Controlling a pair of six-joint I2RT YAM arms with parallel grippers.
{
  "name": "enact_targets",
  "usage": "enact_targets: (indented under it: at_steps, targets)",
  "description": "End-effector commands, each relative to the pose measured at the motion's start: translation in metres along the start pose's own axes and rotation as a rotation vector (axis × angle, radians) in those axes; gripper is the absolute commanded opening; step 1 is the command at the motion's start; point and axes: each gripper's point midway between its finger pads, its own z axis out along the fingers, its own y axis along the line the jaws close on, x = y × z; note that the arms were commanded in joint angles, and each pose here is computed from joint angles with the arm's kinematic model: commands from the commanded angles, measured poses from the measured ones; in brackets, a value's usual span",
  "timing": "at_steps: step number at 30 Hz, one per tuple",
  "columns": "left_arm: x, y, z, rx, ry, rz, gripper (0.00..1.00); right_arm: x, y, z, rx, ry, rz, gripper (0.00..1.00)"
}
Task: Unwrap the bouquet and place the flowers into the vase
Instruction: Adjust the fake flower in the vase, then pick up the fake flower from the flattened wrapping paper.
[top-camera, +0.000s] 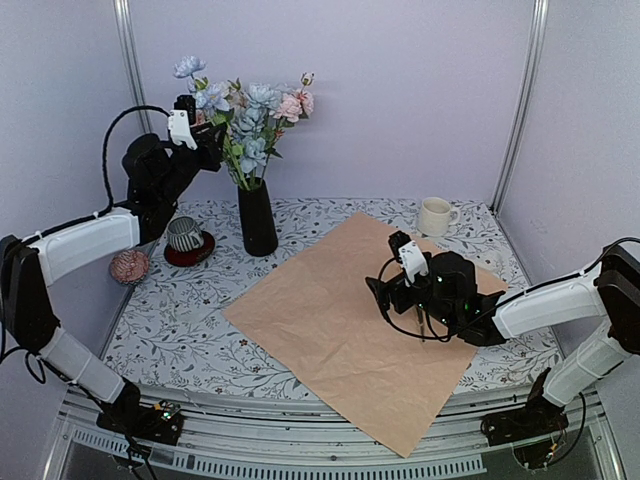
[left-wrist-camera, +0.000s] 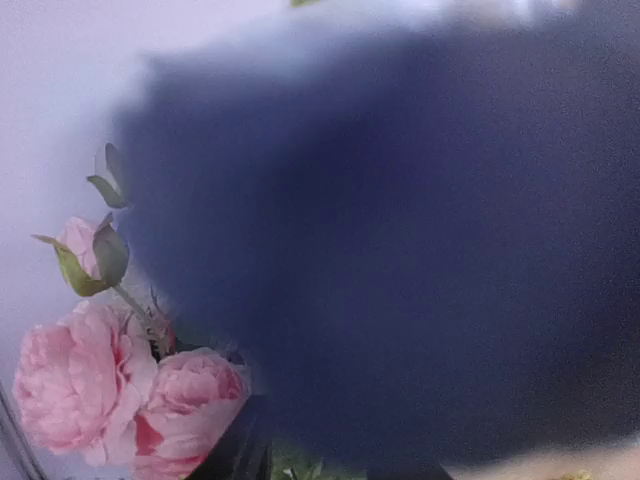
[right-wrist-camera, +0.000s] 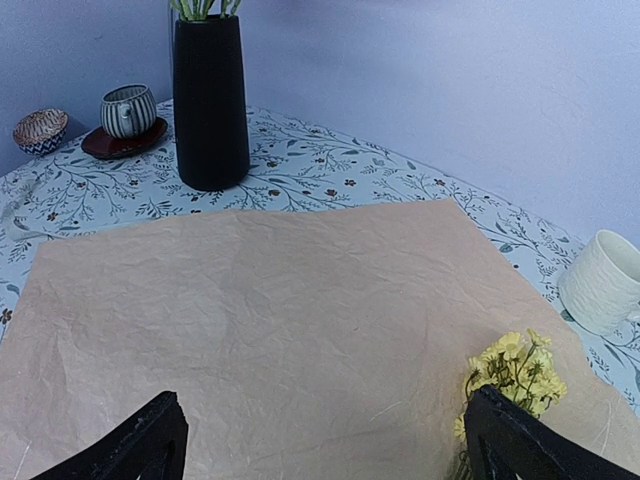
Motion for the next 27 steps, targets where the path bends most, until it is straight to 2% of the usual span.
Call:
enact_targets:
  at_steps: [1, 4, 8, 14, 20, 26, 27]
  targets:
    - [0.016, 0.004, -0.019, -0.007, 0.087, -0.059, 0.45, -0.004, -0.008, 0.001, 0.047, 0.003, 0.001, 0.99]
    - [0.020, 0.004, -0.038, -0.004, 0.091, -0.090, 0.66, -0.009, -0.016, -0.007, 0.076, -0.011, 0.018, 0.99]
    - [0.019, 0.001, -0.062, 0.004, 0.115, -0.122, 0.80, -0.015, -0.029, -0.016, 0.133, 0.010, 0.100, 0.99]
    - [0.033, -0.009, -0.102, 0.048, 0.196, -0.221, 0.88, 0.007, -0.027, -0.016, 0.173, 0.250, 0.312, 0.99]
    - [0.052, -0.042, -0.143, 0.210, 0.263, -0.358, 0.96, 0.042, -0.026, -0.029, 0.185, 0.458, 0.364, 0.99]
    - [0.094, -0.090, -0.162, 0.350, 0.395, -0.419, 0.98, 0.072, -0.046, -0.039, 0.207, 0.541, 0.464, 0.99]
    - [0.098, -0.095, -0.163, 0.361, 0.409, -0.415, 0.98, 0.073, -0.047, -0.040, 0.203, 0.540, 0.477, 0.96]
